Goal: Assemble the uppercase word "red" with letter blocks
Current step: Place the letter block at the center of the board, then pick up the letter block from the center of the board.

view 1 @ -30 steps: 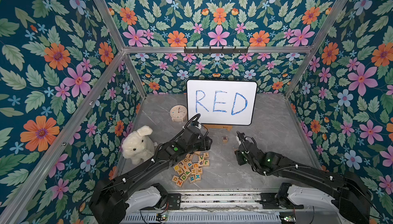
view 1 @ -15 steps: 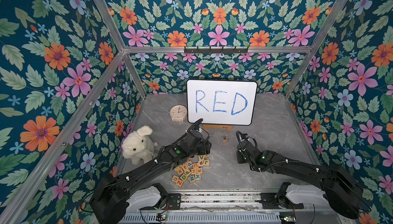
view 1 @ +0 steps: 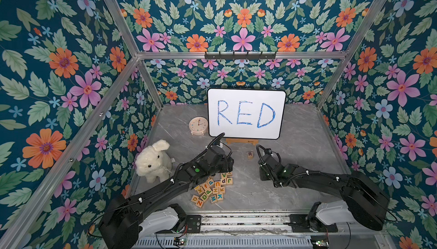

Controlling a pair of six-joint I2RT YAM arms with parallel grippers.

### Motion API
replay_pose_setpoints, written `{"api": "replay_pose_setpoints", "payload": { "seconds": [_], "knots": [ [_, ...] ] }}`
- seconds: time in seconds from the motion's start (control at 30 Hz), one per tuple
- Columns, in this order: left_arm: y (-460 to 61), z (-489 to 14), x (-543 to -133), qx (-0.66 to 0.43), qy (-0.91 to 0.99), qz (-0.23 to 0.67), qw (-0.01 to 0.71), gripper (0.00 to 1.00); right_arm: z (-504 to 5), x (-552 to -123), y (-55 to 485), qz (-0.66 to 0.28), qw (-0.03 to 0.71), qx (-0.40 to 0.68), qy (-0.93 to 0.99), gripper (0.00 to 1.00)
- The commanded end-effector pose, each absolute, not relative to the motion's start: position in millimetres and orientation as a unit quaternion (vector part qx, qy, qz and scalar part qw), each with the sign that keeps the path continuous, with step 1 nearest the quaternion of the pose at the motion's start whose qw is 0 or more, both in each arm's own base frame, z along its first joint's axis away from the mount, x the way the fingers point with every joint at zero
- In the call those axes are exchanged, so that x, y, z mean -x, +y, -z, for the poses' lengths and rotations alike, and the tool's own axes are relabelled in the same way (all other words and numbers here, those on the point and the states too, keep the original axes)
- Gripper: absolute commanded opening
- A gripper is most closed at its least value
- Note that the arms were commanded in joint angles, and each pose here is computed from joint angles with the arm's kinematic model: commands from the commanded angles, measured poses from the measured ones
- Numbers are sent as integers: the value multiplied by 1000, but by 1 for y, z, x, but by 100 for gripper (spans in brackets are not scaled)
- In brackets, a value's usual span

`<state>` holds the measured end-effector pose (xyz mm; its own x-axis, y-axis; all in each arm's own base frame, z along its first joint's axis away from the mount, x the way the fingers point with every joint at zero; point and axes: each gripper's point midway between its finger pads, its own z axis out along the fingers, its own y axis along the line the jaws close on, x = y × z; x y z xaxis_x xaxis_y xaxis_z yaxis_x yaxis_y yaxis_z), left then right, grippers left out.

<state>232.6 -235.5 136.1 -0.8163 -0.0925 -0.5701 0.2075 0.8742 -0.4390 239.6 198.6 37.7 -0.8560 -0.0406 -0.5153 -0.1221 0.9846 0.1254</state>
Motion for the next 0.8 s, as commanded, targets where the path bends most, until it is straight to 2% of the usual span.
{"api": "replay_pose_setpoints", "payload": {
  "seconds": [0.0,0.3,0.77],
  "knots": [
    [-233,-138,-236,-23,920,243,307,73,-34,-237,199,-73,253,47,964,37],
    [-231,-142,-236,-23,920,238,311,73,-45,-235,213,-95,241,81,962,52],
    [-230,-139,-236,-24,922,233,309,73,-46,-213,183,-69,236,110,963,55]
  ]
}}
